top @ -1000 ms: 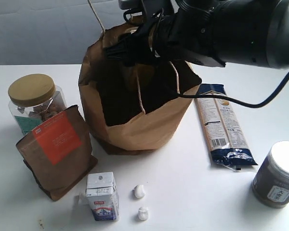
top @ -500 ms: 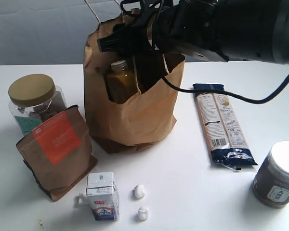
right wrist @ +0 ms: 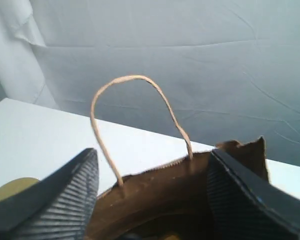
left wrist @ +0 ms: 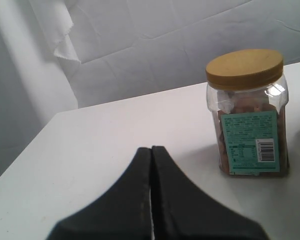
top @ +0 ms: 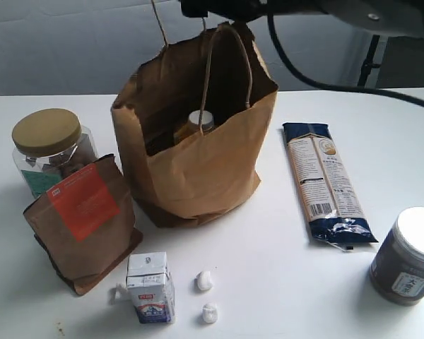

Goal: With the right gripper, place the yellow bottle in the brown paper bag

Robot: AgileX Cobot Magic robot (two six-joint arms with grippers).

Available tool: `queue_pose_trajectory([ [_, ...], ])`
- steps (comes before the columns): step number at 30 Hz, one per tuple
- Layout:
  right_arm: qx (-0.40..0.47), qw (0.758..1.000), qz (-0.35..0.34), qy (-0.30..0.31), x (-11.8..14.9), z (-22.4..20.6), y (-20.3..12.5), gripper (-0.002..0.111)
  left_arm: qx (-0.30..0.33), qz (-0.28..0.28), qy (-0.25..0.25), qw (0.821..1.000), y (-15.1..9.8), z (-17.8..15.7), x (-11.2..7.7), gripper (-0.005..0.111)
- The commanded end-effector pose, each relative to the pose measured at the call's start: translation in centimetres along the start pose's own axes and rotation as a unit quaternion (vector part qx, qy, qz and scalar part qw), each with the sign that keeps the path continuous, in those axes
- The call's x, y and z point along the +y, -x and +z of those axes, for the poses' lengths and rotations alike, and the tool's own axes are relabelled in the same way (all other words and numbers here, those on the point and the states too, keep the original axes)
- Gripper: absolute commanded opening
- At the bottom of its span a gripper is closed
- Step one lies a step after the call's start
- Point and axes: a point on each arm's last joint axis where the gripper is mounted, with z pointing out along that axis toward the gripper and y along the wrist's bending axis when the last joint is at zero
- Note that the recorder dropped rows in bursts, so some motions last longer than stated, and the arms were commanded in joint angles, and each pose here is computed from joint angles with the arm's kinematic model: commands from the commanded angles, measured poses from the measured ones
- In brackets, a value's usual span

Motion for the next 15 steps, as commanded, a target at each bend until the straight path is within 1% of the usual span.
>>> queue_pose_trajectory([
  [1,-0.013,1.000,0.011,-0.001,-0.2,-1.4,1.1,0.059,-0.005,-0.001,-0.002,1.000,0.0,0.0,0.0,0.000],
  [5,0.005,1.000,0.015,-0.010,-0.6,-2.8,1.5,0.058,-0.005,-0.001,-0.002,1.000,0.0,0.0,0.0,0.000],
  [7,0.003,1.000,0.008,-0.012,-0.8,-4.0,2.1,0.055,-0.005,-0.001,-0.002,1.000,0.0,0.0,0.0,0.000],
  [9,-0.008,1.000,0.002,-0.017,-1.2,-5.7,3.0,0.044,-0.005,-0.001,-0.002,1.000,0.0,0.0,0.0,0.000],
  [12,-0.043,0.999,-0.009,-0.017,-1.8,-8.5,4.2,0.024,-0.005,-0.001,-0.002,1.000,0.0,0.0,0.0,0.000],
  [15,-0.069,0.997,-0.016,-0.020,-2.7,-11.8,4.5,0.004,-0.005,-0.001,-0.002,1.000,0.0,0.0,0.0,0.000],
])
